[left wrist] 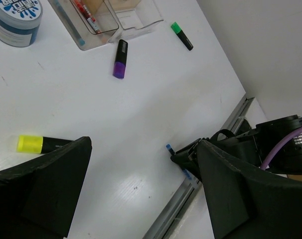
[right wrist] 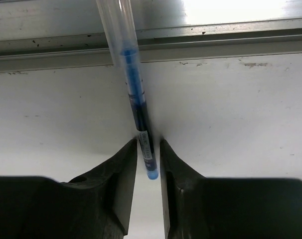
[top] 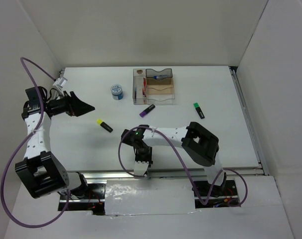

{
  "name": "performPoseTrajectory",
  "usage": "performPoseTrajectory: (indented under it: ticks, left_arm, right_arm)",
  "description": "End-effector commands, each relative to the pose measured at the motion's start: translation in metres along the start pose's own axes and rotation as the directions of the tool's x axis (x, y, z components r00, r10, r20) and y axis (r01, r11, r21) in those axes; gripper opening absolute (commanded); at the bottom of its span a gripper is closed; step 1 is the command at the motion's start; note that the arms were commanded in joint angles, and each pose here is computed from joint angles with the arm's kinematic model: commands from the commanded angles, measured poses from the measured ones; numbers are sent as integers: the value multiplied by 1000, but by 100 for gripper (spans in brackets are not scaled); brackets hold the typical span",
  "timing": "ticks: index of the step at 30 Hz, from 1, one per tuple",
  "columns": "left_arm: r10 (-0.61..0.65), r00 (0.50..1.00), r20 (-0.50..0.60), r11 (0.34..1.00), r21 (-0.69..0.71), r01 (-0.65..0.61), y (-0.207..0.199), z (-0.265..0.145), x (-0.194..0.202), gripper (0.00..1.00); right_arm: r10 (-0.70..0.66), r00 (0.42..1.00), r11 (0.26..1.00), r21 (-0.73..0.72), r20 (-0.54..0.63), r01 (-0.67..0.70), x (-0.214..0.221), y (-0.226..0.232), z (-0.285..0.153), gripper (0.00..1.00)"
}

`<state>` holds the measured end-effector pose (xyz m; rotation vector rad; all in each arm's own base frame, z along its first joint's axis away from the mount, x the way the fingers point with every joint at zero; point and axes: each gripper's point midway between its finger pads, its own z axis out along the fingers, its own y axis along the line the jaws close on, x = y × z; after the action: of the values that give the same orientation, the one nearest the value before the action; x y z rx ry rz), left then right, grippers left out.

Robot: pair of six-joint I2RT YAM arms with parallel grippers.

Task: Sort the stationery into containers
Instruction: Grab a piece of stationery with the right arm

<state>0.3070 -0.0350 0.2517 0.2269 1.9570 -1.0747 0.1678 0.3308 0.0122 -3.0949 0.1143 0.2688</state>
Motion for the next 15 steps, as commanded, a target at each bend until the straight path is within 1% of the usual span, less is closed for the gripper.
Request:
performPoseTrajectory:
  ticks: [1,2,3,5,6,9,11,12,14,15]
  left_arm:
    - [4,1000,4,1000,3,-4,5,3,-2,99]
    - [-11,1000,1,1000,7,11,7,4,-2,99]
    - [-9,1000,2,1000,10,9,7,4,-2,99]
    - [-13,1000,3,1000,8,13,8,5,-4,99]
    - [-10,1000,4,1000,8,10,7,5,-4,99]
    - [14,1000,14,999,-32,-13,7,5,-7,99]
    - [66,998,24,996,-60,-65,5,5,-10,99]
    - [42,999,25,997,-61,-41,1,7,-10,99]
    - [75,997,32,994,-79,-72,-4,7,-13,99]
    - [79,996,29,994,-82,-76,-7,9,-13,99]
  right_arm:
    - [-56,998,998,9,-11,56,6,-4,10,31]
    - [-53,999,999,9,-4,53,5,-3,11,28]
    - [-50,999,999,11,-1,50,5,-3,11,22]
    - [-41,999,999,6,8,41,4,-1,11,16]
    - [-31,999,1000,4,12,31,3,1,10,12]
    - [-20,1000,1000,19,14,19,1,5,3,5]
    - [-12,1000,999,51,12,11,-2,4,-10,2]
    - [13,1000,998,67,27,-14,-7,5,-15,0]
    - [53,998,992,110,42,-57,-12,4,-34,0]
    - [62,996,985,157,70,-72,-21,0,-51,0]
